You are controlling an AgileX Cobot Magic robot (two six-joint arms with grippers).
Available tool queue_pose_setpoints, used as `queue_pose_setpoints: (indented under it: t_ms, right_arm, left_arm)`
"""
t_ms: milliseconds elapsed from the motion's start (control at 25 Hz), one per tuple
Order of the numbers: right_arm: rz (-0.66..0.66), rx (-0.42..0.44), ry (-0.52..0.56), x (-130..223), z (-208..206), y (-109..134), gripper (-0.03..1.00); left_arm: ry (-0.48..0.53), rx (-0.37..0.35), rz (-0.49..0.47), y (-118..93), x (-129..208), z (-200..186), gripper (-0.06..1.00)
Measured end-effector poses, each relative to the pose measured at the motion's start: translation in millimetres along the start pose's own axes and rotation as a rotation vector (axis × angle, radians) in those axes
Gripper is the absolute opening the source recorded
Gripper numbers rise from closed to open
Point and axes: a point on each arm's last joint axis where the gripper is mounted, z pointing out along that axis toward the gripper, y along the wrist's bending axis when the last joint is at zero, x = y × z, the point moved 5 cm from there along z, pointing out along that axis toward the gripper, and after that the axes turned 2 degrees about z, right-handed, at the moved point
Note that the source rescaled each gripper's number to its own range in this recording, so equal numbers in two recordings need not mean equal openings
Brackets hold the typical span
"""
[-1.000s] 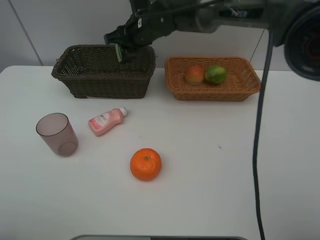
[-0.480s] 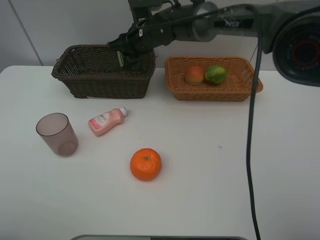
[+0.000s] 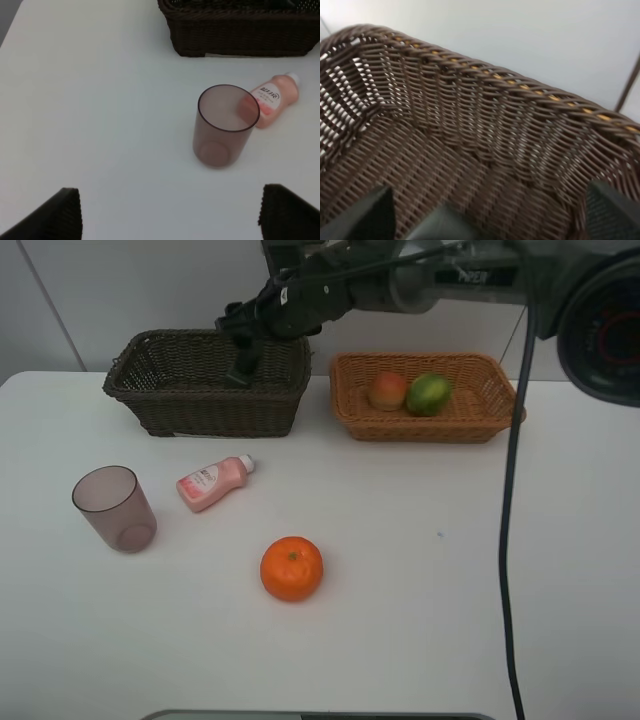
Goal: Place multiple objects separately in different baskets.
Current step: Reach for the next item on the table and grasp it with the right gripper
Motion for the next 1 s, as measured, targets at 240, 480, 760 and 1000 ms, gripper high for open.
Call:
queue_pose_setpoints:
  t_ms: [240,480,760,1000]
  right_arm:
    - [-0.079,0.102,0.167,-3,-37,-12,0.73]
    - [-0.254,0.133,0.344,-2,-89,-4,0.73]
    - [-0.445,0.028,0.502,37,-143,23,0.73]
    - [-0.615,-0.096,0.640,92,-171,35,0.73]
  left_arm:
    - [0.000,0.000,0.000,0,0,0,0.92]
    - [0.000,0.000,0.000,0,0,0,0.92]
    - [0.000,0.000,0.000,0,0,0,0.92]
    - [0.000,0.000,0.000,0,0,0,0.92]
